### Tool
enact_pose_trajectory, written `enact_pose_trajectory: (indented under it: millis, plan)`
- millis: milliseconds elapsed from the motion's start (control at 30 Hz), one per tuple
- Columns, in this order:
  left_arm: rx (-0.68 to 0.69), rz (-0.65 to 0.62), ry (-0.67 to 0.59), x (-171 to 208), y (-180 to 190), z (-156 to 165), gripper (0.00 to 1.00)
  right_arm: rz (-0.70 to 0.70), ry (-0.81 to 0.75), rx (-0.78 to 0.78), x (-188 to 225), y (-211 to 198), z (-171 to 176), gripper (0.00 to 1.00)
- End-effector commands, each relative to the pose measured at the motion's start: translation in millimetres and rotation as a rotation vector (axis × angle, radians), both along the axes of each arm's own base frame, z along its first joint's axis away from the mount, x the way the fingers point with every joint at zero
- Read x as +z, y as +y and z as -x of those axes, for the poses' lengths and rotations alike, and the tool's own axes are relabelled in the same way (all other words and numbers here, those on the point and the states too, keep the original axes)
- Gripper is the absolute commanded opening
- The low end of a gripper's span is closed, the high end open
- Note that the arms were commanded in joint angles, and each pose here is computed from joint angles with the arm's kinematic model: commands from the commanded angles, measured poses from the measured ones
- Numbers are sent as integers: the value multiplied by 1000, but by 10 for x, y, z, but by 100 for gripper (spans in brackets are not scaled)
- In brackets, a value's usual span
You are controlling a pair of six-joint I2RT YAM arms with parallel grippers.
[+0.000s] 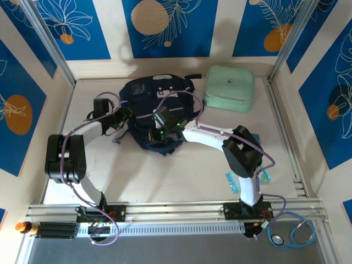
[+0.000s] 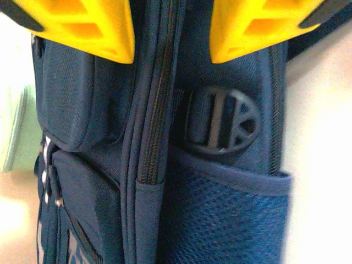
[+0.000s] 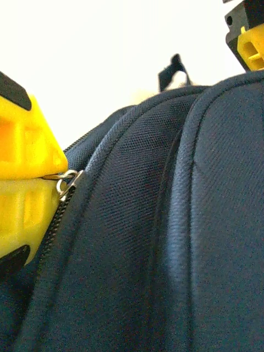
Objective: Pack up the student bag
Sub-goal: Zip the student bag at the top-center of the table.
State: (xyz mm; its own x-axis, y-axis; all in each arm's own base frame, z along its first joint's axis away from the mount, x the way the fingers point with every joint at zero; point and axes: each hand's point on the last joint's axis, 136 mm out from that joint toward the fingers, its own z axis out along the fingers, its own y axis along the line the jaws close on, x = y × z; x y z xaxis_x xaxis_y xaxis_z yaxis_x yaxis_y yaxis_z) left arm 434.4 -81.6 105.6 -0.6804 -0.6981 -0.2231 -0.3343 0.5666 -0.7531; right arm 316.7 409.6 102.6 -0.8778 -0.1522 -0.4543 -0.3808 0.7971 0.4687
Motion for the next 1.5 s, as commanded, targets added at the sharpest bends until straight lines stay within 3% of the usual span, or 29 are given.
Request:
enact_pose_trajectory:
  millis: [0, 233, 500, 700, 867, 967, 1233, 1467]
  plan:
    - [55, -63, 36, 79, 241, 285, 45, -121, 0, 101, 262, 374, 18, 0]
    - [77, 37, 74, 256, 124, 679, 47, -181, 6, 158, 350, 666, -30, 0]
    - [51, 181, 85, 211, -201, 628, 47, -182, 6, 159, 351, 683, -6, 0]
    - [64, 208, 94, 104, -295, 546, 38, -187, 4, 163, 382, 685, 18, 0]
    - [75, 210, 90, 78, -286, 495, 17, -178, 3, 167, 364, 674, 38, 0]
    - [94, 177, 100, 52, -234, 507, 11, -154, 3, 152, 330, 626, 32, 0]
    - [103, 135, 79, 77, -180, 479, 1, -46, -21, 71, 224, 350, -9, 0]
    - [100, 71, 62, 102, -108, 461, 0, 73, -17, 1, -13, -176, 18, 0]
